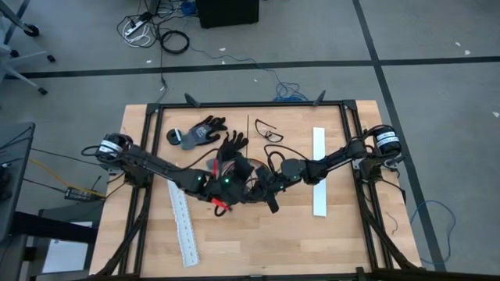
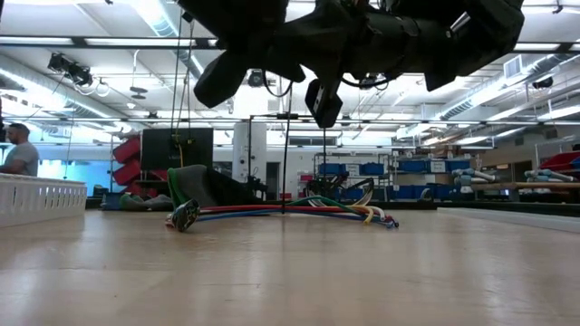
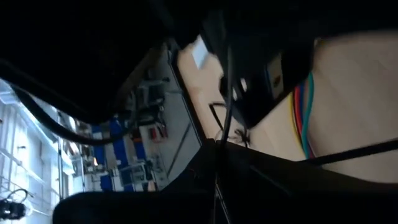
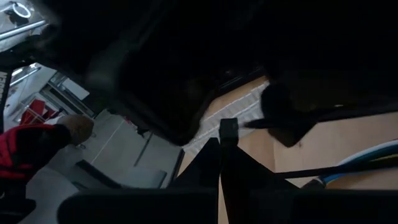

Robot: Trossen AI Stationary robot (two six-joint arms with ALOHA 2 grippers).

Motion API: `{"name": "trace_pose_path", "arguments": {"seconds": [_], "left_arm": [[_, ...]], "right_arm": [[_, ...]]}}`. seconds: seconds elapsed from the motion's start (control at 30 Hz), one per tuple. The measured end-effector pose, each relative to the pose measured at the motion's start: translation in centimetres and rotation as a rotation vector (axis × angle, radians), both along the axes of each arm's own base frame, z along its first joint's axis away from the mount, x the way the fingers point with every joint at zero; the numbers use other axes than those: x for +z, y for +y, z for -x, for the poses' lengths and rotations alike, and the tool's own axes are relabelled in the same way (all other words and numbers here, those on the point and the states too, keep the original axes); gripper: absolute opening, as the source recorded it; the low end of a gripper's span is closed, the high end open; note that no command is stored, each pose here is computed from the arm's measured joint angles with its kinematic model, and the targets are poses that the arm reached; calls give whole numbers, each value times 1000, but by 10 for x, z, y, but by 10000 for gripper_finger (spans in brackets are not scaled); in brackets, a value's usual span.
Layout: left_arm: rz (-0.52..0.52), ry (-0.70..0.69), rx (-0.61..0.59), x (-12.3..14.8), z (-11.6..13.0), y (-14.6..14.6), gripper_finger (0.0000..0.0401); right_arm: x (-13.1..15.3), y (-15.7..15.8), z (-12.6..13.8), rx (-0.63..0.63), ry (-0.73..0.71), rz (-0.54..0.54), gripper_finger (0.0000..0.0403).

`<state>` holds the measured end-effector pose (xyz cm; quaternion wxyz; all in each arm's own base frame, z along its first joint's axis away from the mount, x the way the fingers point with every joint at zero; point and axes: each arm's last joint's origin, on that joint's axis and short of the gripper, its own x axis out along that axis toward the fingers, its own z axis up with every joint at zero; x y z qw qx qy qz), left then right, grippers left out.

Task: Ziptie cables
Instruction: Insert the black zip tie pointed tail end through the slot to form a loop

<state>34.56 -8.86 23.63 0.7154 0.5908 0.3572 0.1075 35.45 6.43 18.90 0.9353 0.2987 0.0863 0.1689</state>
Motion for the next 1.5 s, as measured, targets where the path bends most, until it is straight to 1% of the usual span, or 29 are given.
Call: {"name": "trace_pose_path", "arguments": {"seconds": [0.2,0.33,0.77,1.03,1.1,1.27,1.5], "left_arm": [[-39,-43,-31,6,0,-13,0],[-54,-43,-49,6,3,-21,0],[-79,-72,-43,9,8,-36,0],[-88,-77,-34,9,9,-38,0],[-93,-77,-29,9,9,-37,0],[-148,-55,-10,10,10,-37,0],[-144,-72,-18,11,11,-42,0]], "right_arm": [[1,2,0,12,-7,-3,0],[1,3,1,13,-6,-3,0],[2,2,0,5,-19,-18,0],[2,2,0,4,-13,-35,0],[2,3,0,4,-9,-45,0],[4,6,1,13,-2,-96,0],[4,8,2,36,18,-147,0]]}}
